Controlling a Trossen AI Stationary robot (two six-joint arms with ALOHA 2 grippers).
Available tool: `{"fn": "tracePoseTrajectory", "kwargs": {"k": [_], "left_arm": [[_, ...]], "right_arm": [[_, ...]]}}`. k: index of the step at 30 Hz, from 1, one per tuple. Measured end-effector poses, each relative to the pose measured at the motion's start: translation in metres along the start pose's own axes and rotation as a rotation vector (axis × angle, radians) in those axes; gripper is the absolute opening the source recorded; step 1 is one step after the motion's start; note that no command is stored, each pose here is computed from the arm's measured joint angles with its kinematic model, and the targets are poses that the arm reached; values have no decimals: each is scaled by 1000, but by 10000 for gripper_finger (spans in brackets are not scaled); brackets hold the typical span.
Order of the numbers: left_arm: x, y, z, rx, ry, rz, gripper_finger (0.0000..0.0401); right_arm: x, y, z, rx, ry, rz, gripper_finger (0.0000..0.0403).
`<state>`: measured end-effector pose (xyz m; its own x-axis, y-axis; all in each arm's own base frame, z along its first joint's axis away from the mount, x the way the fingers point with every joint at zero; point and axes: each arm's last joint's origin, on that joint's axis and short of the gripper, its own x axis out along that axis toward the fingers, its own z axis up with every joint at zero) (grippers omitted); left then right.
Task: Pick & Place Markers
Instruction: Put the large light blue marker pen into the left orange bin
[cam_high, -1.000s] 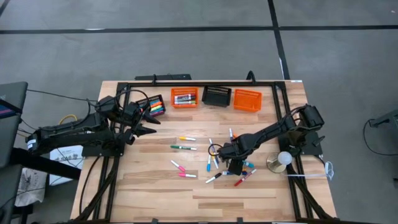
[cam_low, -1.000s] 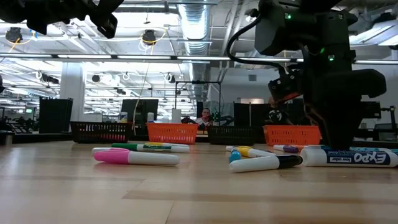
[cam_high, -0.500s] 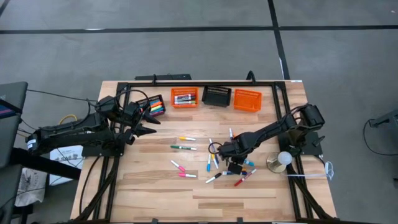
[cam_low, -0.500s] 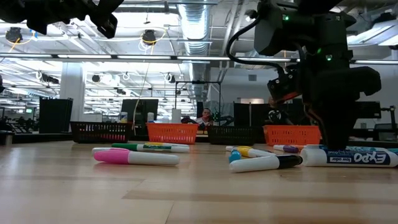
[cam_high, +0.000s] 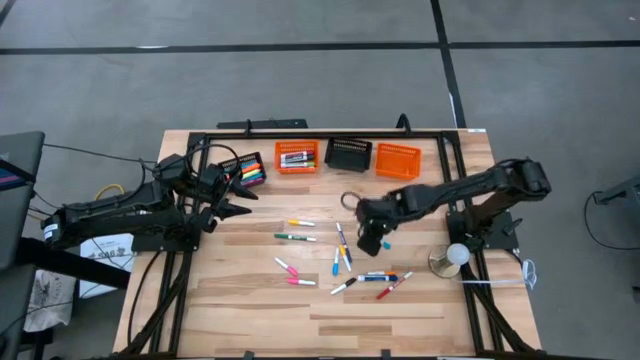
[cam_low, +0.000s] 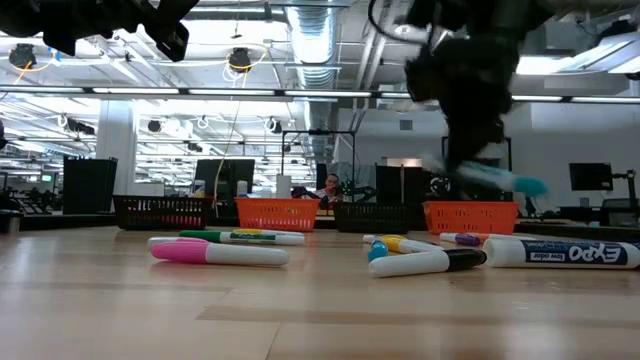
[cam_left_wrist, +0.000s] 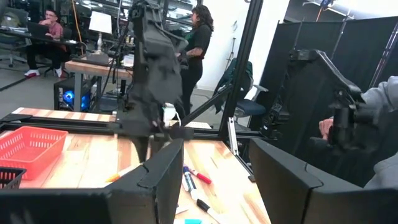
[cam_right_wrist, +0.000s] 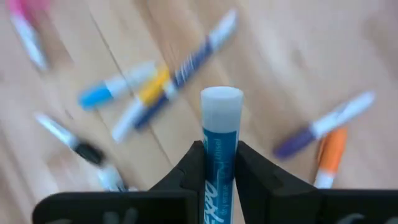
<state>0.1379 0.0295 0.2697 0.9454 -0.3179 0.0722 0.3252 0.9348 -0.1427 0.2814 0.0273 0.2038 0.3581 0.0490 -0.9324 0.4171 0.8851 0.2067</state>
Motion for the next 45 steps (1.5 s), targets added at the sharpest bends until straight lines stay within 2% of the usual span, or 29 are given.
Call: {"fn": "tracePoseTrajectory", "kwargs": {"k": [7,12,18,25,30,34,38,45], "left_arm": [[0,0,2,11,-15,3,184],[0,2,5,32,-58,63,184],[10,9,7,17,-109,92,184],[29,27,-5,-29,-78,105,184],[39,39,-10,-116,-114,187,184],[44,43,-10,-93,-133,182,184],[50,49,-8,-93,-126,204,184],[55,57,-9,-93,-108,234,184]], "right_arm": [[-54,-7,31,32,-401,207,48],[-89,-13,53,11,-696,337,48],[-106,-23,77,-30,-933,448,48],[-95,-32,105,-72,-1046,505,48],[-84,-29,130,-120,-1053,547,48],[-75,-26,150,-150,-1047,551,48],[-71,-25,168,-190,-1029,604,48],[-65,-24,185,-205,-1015,624,48]]}}
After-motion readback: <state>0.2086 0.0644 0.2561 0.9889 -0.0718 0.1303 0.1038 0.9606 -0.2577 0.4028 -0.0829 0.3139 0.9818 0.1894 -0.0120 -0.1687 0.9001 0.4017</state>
